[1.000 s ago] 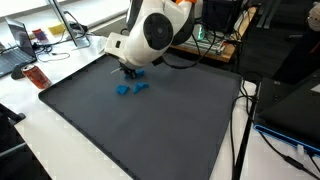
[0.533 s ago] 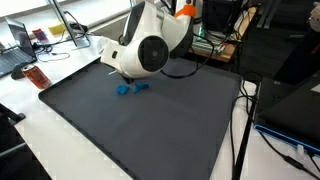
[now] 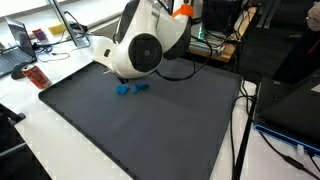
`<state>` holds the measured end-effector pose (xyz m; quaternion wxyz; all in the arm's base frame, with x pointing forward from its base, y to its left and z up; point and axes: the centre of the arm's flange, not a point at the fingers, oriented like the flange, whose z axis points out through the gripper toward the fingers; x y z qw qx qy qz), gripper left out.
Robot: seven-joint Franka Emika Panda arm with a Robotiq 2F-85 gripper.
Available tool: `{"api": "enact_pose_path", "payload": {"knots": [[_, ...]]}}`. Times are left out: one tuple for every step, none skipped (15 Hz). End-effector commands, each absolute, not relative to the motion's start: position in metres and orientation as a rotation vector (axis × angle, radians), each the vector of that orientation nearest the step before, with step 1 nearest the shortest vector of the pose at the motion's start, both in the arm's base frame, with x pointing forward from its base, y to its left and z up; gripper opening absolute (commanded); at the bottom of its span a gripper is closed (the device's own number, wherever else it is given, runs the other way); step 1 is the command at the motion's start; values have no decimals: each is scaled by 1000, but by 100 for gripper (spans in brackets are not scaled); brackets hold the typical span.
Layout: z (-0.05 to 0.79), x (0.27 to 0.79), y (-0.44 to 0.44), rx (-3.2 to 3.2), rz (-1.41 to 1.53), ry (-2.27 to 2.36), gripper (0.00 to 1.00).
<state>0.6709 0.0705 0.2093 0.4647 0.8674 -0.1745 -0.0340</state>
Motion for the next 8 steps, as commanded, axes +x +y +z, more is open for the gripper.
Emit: {"api": "enact_pose_path", "payload": {"knots": [[226, 667, 62, 2160, -108, -398, 1], [230, 662, 60, 2184, -111, -388, 1], [234, 657, 58, 2204, -112, -375, 1], [238, 651, 57, 2224, -107, -361, 1], [243, 646, 55, 2252, -94, -353, 1], [248, 641, 53, 2281, -81, -345, 1], [255, 633, 51, 2322, -65, -341, 1], [261, 627, 50, 2359, -49, -339, 1]]}}
